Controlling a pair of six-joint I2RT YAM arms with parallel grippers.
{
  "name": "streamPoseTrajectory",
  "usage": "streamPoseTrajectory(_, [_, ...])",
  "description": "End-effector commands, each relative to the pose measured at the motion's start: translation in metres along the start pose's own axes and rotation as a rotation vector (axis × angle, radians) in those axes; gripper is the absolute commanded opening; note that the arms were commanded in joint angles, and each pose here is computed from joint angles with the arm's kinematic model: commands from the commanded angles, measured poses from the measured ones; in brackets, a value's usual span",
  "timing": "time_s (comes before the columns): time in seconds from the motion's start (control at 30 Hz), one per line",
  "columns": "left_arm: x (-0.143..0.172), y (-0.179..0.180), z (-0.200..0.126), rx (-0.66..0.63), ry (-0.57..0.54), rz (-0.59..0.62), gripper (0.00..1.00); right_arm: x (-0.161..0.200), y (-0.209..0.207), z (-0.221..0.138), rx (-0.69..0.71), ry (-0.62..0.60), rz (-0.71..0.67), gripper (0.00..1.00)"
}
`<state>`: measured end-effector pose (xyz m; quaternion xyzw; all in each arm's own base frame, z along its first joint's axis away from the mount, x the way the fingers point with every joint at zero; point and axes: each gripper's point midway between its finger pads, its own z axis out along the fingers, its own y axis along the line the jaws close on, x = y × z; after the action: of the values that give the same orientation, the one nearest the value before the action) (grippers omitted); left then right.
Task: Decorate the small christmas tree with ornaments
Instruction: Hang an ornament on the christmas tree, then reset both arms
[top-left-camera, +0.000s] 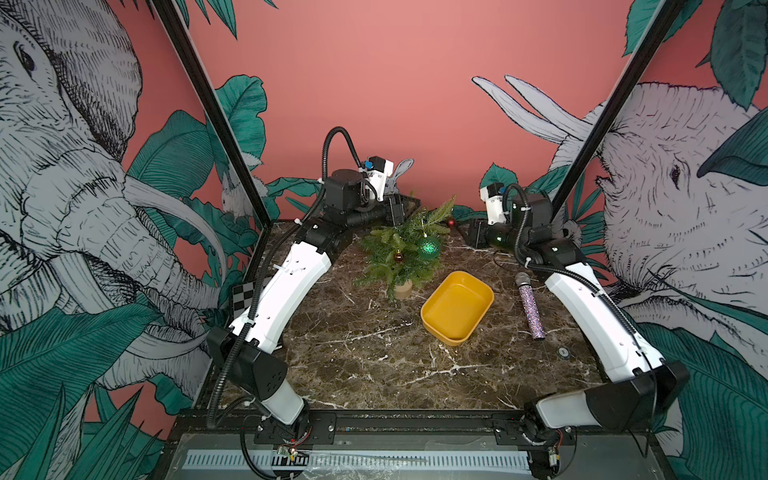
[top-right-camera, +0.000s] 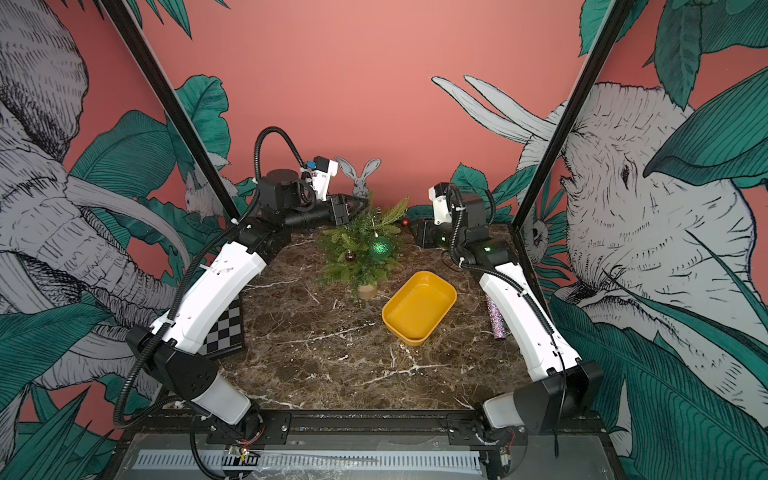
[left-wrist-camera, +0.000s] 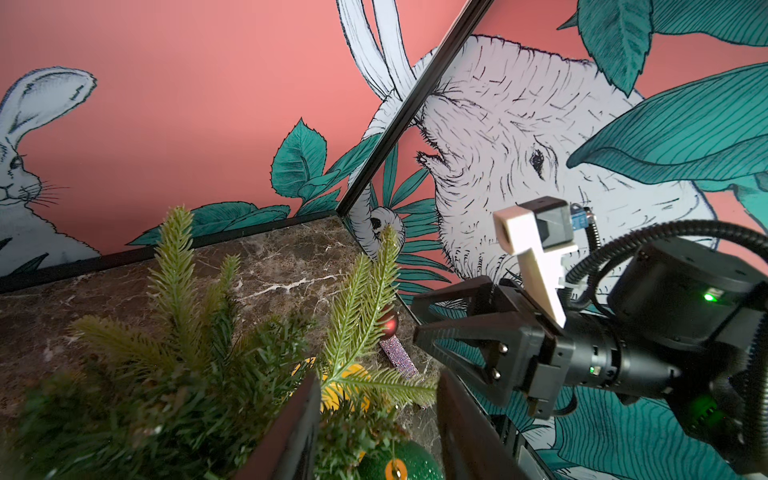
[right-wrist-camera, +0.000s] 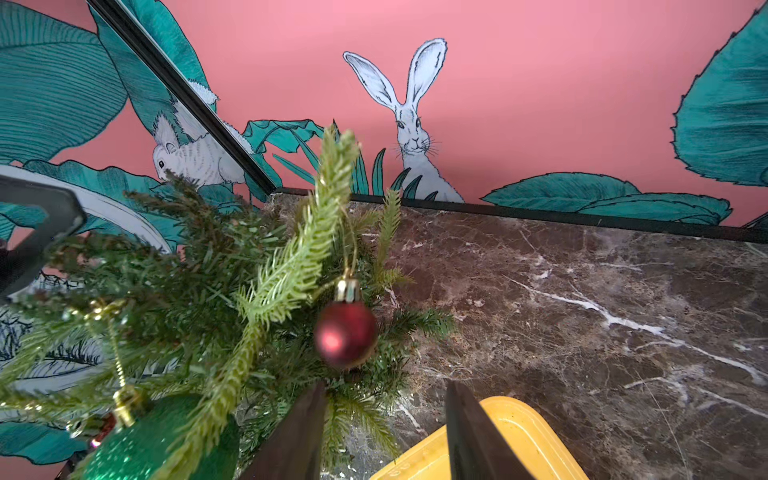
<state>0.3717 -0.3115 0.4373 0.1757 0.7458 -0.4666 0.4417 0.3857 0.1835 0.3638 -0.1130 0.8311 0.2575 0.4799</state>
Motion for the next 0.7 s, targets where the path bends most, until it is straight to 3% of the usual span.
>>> streamPoseTrajectory(0.0, [-0.01,-0.018,-0.017,0.031,-0.034,0.027,0.48,-0.009,0.001,-0.017,0.011,-0.065,-0.011,0.52])
streamPoseTrajectory(0.67, [0.008,-0.039,-0.054,0.01,0.094,0.101,0.63,0.045,0.021,-0.058,-0.114,-0.054,0.021,0.84])
